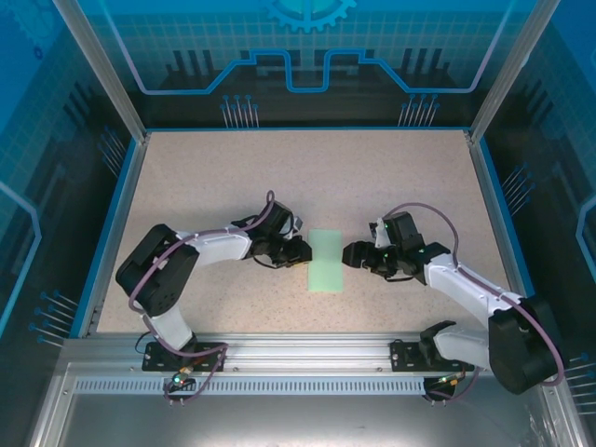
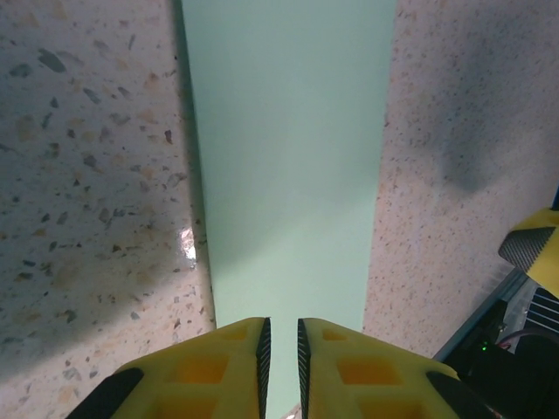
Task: Fold a paper plane with a square sheet of paper (fold left side to right side)
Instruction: Fold the triangle a second time at the center of the table.
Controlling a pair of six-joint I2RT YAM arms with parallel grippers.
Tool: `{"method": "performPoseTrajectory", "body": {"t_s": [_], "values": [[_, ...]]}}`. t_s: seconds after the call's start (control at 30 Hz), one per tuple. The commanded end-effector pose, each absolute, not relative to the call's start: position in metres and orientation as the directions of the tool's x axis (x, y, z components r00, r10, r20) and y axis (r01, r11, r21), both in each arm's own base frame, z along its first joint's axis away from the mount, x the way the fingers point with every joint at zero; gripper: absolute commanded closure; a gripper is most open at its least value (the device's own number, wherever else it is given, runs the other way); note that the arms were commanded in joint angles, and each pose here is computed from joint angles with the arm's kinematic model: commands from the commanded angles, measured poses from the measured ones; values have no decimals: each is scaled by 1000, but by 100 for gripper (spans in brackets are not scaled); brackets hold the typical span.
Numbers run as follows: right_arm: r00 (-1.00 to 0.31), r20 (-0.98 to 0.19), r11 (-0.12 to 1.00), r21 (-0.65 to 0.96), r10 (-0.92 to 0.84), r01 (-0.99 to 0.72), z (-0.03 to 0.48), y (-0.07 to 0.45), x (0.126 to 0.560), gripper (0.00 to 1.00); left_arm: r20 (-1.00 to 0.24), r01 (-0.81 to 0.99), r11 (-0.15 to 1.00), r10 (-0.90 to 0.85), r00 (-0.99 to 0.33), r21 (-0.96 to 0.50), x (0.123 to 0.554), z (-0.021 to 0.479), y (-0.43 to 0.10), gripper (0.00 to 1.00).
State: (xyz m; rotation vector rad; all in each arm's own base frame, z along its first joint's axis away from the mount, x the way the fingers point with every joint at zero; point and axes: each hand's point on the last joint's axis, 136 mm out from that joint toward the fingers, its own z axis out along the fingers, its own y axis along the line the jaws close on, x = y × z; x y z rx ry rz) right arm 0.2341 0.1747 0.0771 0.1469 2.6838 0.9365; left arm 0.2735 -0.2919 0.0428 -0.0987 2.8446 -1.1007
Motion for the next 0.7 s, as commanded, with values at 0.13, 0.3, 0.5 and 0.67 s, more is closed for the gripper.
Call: {"method": "performPoseTrajectory", "body": {"t_s": [0.13, 0.3, 0.5, 0.67], "values": [[-967, -190, 748, 663, 171, 2, 73, 184, 225, 21, -7, -63, 752, -90, -996, -657, 269, 19, -298, 81], [-974, -169, 747, 664, 149, -1, 69, 189, 226, 22, 13, -86, 768, -101, -995, -634, 265, 7, -293, 81], [-987, -121, 767, 641, 110, 7, 64, 197, 227, 30, 15, -93, 780, -107, -994, -619, 262, 4, -287, 81], [-989, -94, 772, 635, 115, 30, 59, 205, 233, 39, 17, -96, 780, -108, -994, -618, 259, 3, -286, 81]]}}
